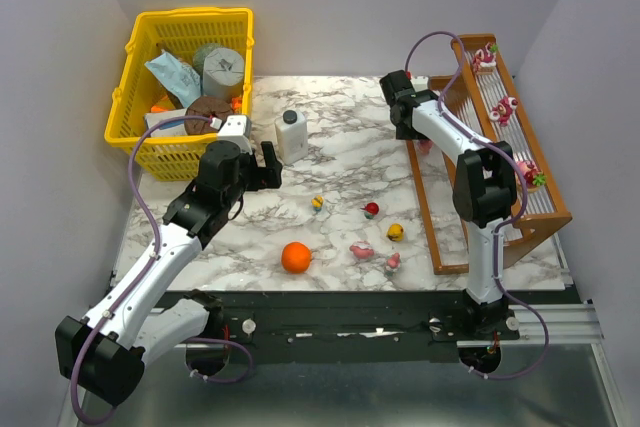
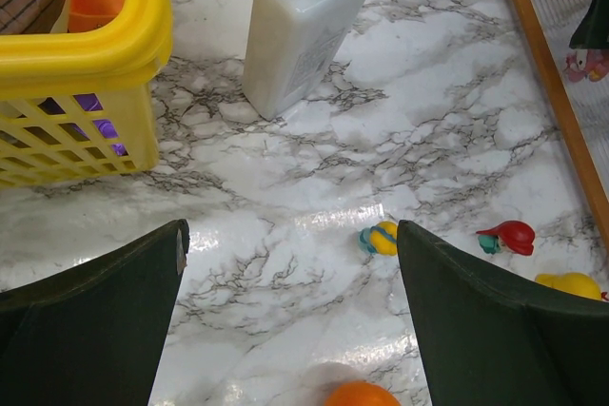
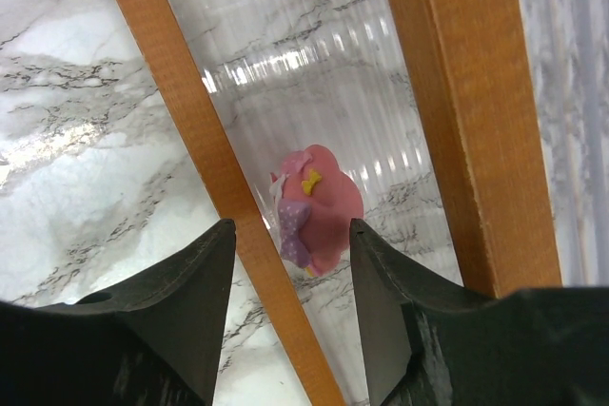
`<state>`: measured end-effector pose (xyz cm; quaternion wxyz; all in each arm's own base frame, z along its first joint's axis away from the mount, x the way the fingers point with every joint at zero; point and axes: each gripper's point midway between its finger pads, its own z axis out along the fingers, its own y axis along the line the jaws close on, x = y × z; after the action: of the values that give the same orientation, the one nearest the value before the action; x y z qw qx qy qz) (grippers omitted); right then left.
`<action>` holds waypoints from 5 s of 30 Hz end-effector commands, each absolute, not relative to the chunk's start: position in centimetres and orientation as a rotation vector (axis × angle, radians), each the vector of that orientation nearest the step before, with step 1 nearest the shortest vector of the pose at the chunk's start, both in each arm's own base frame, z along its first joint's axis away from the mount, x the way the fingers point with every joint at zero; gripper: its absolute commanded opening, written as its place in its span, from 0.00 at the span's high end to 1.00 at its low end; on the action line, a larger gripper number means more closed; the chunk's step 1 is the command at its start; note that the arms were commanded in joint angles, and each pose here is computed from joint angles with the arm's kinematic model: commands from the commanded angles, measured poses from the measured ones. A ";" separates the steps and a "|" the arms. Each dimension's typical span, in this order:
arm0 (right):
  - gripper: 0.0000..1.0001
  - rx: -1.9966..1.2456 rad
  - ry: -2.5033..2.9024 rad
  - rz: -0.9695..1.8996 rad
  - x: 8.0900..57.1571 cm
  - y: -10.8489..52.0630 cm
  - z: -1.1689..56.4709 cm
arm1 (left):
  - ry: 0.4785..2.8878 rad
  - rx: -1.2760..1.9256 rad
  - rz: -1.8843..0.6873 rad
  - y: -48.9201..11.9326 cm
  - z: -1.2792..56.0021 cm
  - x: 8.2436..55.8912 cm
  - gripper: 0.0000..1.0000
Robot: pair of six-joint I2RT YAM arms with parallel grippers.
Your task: Place and organize the plastic toys onto the shelf
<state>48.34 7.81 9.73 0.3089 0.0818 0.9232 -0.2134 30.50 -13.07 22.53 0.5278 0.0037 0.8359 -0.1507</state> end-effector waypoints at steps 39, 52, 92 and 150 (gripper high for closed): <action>0.22 -0.664 2.264 0.248 37.7 24.9 17.9 | 1.963 -0.007 -0.383 -12.6 23.3 30.0 0.01; 0.20 -1.216 2.218 0.631 19.6 27.5 12.5 | 1.975 -0.040 -0.429 -12.6 22.9 28.8 0.01; 0.12 0.214 2.812 0.111 18.7 25.6 5.7 | 2.046 -0.081 -0.434 -12.2 20.6 27.6 0.01; 0.09 -1.060 2.366 0.502 20.4 32.4 11.9 | 2.015 -0.073 -0.343 -10.6 22.5 27.6 0.01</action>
<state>19.15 31.89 7.40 0.1989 -0.4787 0.8345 0.1867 27.36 -11.69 20.42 0.4960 -0.0237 0.8534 -0.1583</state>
